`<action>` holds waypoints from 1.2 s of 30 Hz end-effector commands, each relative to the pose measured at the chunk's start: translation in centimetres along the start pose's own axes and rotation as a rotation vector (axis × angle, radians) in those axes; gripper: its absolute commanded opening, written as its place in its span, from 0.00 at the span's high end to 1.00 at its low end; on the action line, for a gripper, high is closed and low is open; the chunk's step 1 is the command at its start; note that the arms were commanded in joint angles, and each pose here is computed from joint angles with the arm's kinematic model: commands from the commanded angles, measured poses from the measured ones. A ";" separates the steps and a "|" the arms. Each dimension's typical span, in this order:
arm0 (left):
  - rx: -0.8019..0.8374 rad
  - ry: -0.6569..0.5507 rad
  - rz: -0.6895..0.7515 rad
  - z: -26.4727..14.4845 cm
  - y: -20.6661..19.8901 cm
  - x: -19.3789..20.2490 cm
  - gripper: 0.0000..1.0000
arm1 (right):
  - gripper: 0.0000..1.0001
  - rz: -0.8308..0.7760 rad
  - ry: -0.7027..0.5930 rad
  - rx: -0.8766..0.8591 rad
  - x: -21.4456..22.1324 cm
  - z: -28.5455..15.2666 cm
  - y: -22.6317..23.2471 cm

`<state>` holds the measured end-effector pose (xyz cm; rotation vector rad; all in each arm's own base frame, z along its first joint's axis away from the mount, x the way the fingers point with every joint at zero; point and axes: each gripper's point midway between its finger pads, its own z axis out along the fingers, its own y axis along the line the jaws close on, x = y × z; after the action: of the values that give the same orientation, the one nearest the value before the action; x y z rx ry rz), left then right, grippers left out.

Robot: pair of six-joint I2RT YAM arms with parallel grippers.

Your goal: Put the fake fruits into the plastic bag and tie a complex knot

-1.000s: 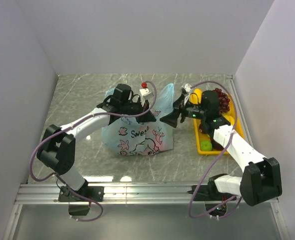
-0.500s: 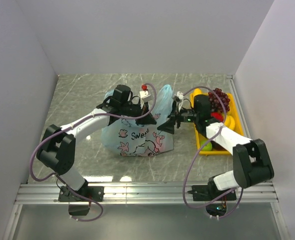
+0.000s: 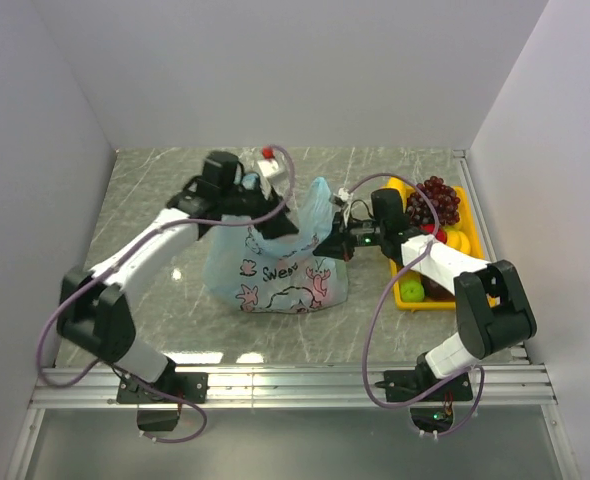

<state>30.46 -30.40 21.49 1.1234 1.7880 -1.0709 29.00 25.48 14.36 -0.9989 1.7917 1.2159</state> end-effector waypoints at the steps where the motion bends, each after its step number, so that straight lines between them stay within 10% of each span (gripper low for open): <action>1: -0.174 -0.159 0.212 -6.8 -1.4 -9.8 0.24 | 1.00 -0.057 0.083 0.047 0.0 0.1 0.2; 6: -0.441 -0.163 0.104 -13.9 -0.4 -9.2 0.01 | 1.00 -0.039 0.193 0.129 1.6 0.5 -1.3; 19: -0.644 -0.033 -0.314 -16.5 1.3 5.0 0.01 | 1.00 -0.061 0.290 0.176 2.2 0.9 -1.0; 36: -0.234 -0.158 -0.192 -9.8 1.5 3.2 0.09 | 1.00 -0.068 0.297 0.218 1.2 1.1 -0.8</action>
<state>29.64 -18.53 20.55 0.5911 2.0000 -0.9109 28.46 25.56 10.61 -1.1618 2.0902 0.8592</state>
